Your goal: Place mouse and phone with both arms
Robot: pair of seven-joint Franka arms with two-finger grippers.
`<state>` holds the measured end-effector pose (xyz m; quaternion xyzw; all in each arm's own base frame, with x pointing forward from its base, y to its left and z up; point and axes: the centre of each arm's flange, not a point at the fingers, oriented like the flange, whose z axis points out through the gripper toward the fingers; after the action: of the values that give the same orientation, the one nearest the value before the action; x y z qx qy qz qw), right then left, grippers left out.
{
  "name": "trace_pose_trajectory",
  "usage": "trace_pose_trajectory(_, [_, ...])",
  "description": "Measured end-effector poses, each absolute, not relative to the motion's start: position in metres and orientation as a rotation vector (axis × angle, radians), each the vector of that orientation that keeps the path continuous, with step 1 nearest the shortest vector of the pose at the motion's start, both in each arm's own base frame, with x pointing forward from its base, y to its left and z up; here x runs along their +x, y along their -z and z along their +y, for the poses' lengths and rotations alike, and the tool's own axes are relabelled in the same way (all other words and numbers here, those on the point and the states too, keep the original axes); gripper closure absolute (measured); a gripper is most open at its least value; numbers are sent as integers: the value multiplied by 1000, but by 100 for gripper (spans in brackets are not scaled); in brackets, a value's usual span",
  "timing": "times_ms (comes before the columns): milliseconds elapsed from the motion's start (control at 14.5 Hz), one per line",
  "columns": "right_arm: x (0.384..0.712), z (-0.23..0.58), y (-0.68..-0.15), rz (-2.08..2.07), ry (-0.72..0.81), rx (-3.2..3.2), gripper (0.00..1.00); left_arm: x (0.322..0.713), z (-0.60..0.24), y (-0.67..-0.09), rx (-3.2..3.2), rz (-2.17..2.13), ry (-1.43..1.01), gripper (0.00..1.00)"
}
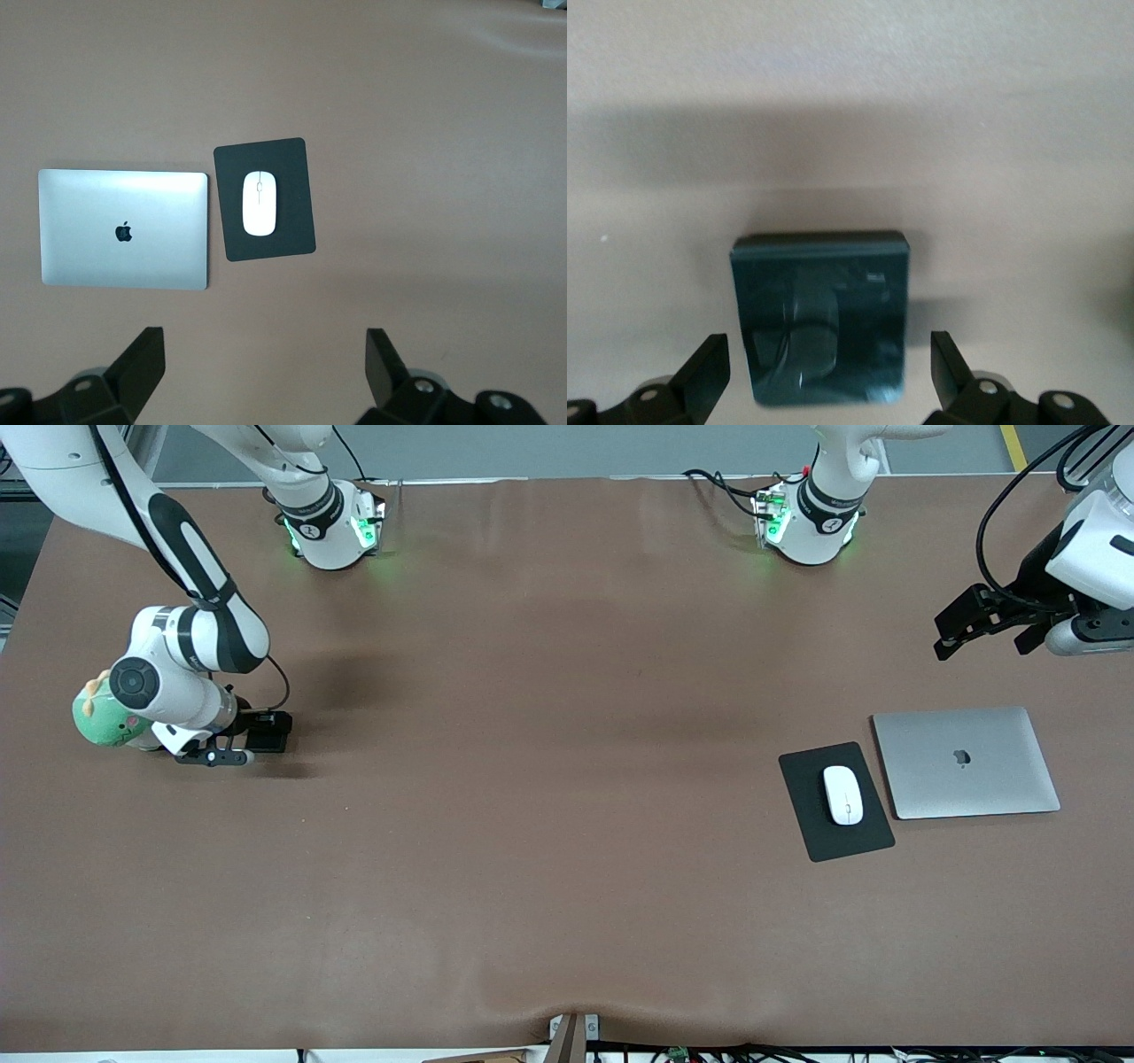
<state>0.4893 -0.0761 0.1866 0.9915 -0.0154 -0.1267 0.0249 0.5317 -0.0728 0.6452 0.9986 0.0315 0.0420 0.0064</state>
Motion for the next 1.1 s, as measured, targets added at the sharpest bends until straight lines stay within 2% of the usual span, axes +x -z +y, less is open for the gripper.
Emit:
trace_pose_trajectory(206, [519,-81,-237,-64,540,3026,0,532,-71,-644,3125,103,-129,0])
trace_pose_trajectory(550, [557,-77,-328,-66,649,3071,0,534,-71,-643,3125,104,-124,0])
trace_pose_trajectory(1101, [598,-80,-450,170,519,3171,0,549,-72,-643,3120,106,-141,0])
